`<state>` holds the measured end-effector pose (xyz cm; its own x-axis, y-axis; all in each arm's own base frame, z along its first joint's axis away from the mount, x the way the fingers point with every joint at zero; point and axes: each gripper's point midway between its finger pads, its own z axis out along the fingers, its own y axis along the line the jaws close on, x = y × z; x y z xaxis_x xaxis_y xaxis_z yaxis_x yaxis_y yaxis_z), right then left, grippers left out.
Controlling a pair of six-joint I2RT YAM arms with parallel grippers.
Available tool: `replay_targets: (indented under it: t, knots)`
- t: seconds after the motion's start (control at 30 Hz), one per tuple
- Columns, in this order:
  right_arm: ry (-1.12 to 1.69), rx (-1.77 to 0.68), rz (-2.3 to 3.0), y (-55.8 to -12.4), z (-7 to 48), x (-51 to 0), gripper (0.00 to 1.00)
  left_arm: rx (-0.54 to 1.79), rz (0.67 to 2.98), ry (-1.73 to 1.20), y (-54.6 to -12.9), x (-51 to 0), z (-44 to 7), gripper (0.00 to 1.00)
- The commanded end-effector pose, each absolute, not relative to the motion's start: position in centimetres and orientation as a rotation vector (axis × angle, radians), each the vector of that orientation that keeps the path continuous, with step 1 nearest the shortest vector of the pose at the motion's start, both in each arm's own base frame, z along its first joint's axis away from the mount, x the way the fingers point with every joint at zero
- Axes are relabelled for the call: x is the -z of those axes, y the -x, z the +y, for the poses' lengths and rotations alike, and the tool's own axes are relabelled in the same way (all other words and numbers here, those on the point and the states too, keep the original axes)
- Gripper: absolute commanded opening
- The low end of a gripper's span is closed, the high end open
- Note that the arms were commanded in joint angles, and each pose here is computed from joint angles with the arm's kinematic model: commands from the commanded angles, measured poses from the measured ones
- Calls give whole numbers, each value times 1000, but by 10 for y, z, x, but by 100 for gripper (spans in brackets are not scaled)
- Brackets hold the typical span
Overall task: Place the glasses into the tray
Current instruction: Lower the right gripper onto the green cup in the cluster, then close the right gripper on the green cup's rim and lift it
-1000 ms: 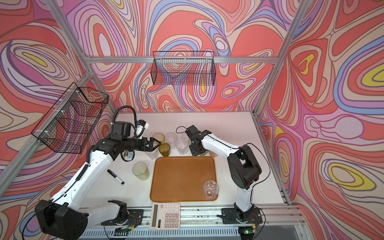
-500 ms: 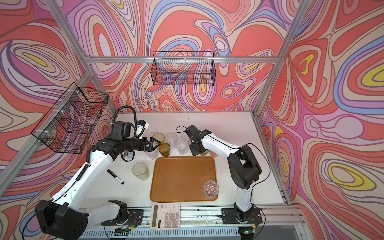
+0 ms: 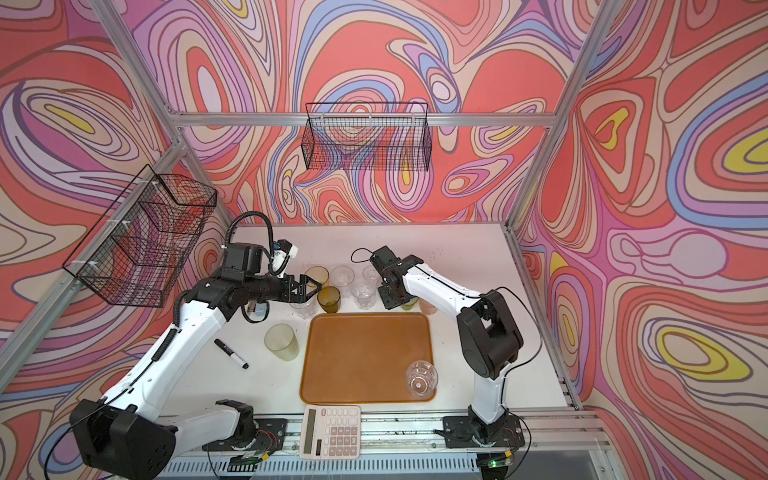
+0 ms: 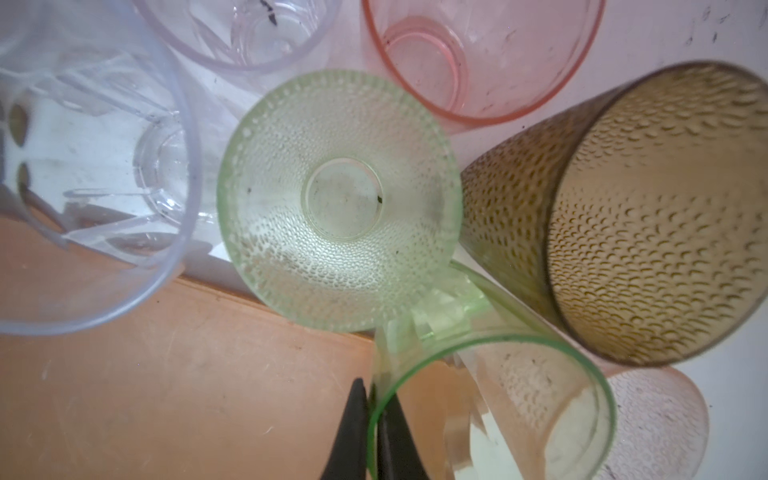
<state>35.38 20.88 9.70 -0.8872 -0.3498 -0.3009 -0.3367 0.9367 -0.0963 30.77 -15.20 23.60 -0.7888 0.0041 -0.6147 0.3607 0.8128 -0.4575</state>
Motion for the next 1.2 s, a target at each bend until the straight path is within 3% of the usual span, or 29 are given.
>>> replay_targets:
  t: [0.0, 0.47, 1.17]
  knots:
    - [487, 54, 2748, -353, 204, -123, 0, 754, 2388, -279, -309, -232, -153, 96]
    - [483, -53, 2760, -331, 206, -160, 0, 735, 2377, -275, -309, -236, -151, 97]
    - [447, -98, 2869, -267, 196, -166, 0, 733, 2373, -277, -309, -237, -150, 96]
